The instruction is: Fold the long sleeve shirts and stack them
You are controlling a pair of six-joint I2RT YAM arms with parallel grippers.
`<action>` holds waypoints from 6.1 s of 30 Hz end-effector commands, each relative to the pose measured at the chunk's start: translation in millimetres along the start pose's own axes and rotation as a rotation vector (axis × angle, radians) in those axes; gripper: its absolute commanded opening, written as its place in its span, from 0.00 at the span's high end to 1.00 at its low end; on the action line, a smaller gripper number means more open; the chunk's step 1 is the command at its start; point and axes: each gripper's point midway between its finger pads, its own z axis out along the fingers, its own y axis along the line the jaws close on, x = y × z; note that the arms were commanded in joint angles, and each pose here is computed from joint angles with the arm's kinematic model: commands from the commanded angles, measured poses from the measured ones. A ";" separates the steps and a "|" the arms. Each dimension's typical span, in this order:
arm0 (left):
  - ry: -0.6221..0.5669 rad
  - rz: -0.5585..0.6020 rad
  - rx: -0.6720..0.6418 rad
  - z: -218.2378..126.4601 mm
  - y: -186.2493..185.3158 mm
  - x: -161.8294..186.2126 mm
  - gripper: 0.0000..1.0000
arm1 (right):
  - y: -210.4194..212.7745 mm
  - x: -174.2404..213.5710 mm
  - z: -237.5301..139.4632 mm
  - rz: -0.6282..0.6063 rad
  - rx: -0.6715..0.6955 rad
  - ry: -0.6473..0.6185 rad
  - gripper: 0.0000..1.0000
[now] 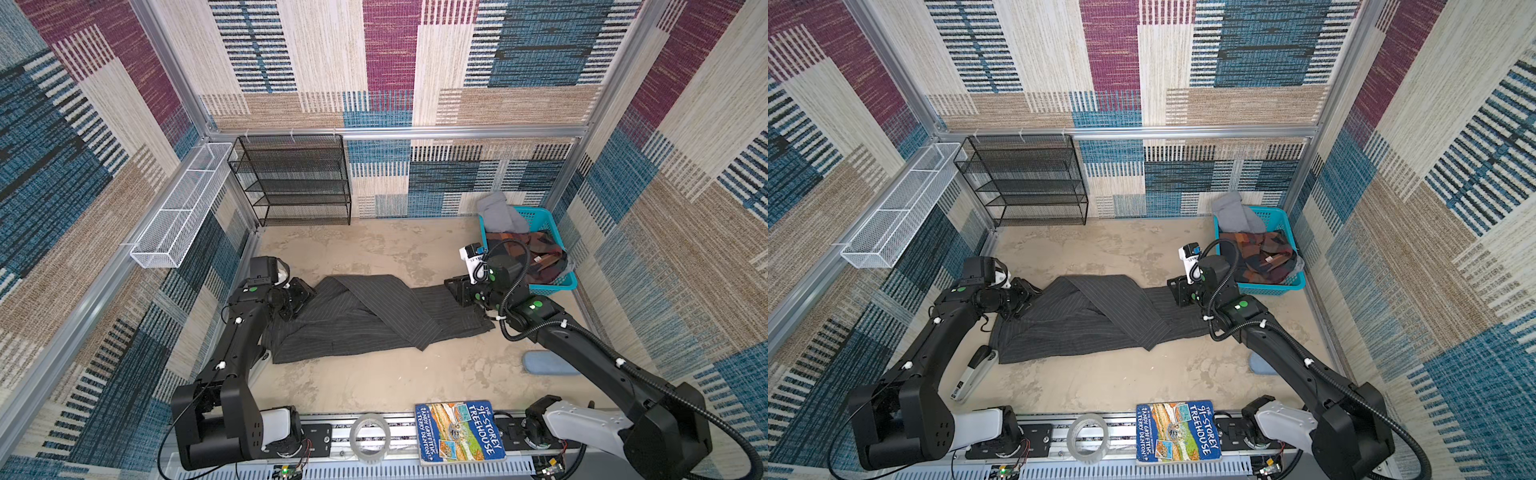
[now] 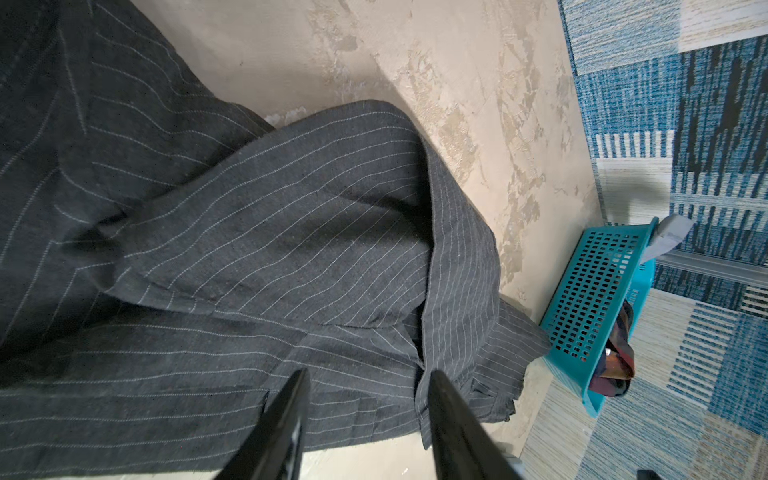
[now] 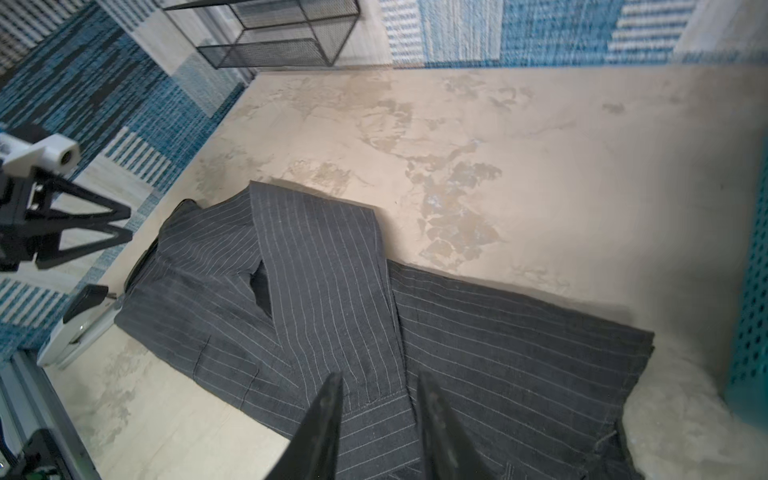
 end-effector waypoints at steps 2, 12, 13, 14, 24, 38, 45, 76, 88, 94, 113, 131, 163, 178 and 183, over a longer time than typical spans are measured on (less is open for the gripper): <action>0.003 0.018 0.004 4.8 -0.8 -3.0 0.50 | -16.0 56.5 15.5 0.252 0.092 0.186 0.69; 0.060 0.001 -0.004 34.5 8.7 -1.2 0.55 | -10.6 135.2 51.9 0.387 0.114 0.384 0.68; 0.064 -0.002 -0.008 37.5 11.0 0.1 0.59 | -12.6 138.0 54.9 0.386 0.126 0.392 0.67; 0.068 -0.007 -0.010 39.6 12.7 1.8 0.62 | -15.3 141.2 57.3 0.385 0.139 0.401 0.67; 0.085 -0.016 -0.026 46.8 22.0 11.2 0.70 | -31.3 159.2 75.0 0.349 0.209 0.445 0.59; 0.094 -0.017 -0.042 49.4 27.9 16.6 0.70 | -12.7 142.6 80.0 0.345 0.095 0.385 0.66; 0.101 -0.017 -0.042 51.2 29.6 19.1 0.70 | -7.3 139.0 80.8 0.347 0.067 0.383 0.68; 0.053 -0.042 -0.122 76.2 48.1 8.9 0.76 | -17.8 71.4 19.4 0.167 0.254 0.330 0.91; 0.037 -0.053 -0.172 77.7 57.1 13.3 0.80 | -71.1 10.1 -33.4 0.176 0.382 0.193 0.91; -0.018 -0.056 -0.168 57.2 53.2 12.9 0.76 | -84.9 18.7 -22.8 0.201 0.386 0.219 0.92; -0.215 -0.012 -0.154 -24.6 33.3 6.6 0.69 | -103.9 49.3 9.5 0.163 0.383 0.228 0.92; -0.201 0.051 -0.151 -22.8 8.4 -19.0 0.57 | -89.5 -12.7 22.9 0.139 0.357 0.123 0.58; -0.231 -0.166 -0.533 19.4 122.9 -3.1 0.79 | -80.6 141.6 130.5 0.271 0.349 0.430 0.77; -0.219 -0.134 -0.275 8.9 60.3 -42.0 0.69 | -58.0 99.2 99.2 0.233 0.275 0.340 0.76; -0.112 -0.141 -0.199 44.4 46.2 -47.0 0.66 | -43.9 70.4 96.1 0.201 0.235 0.297 0.75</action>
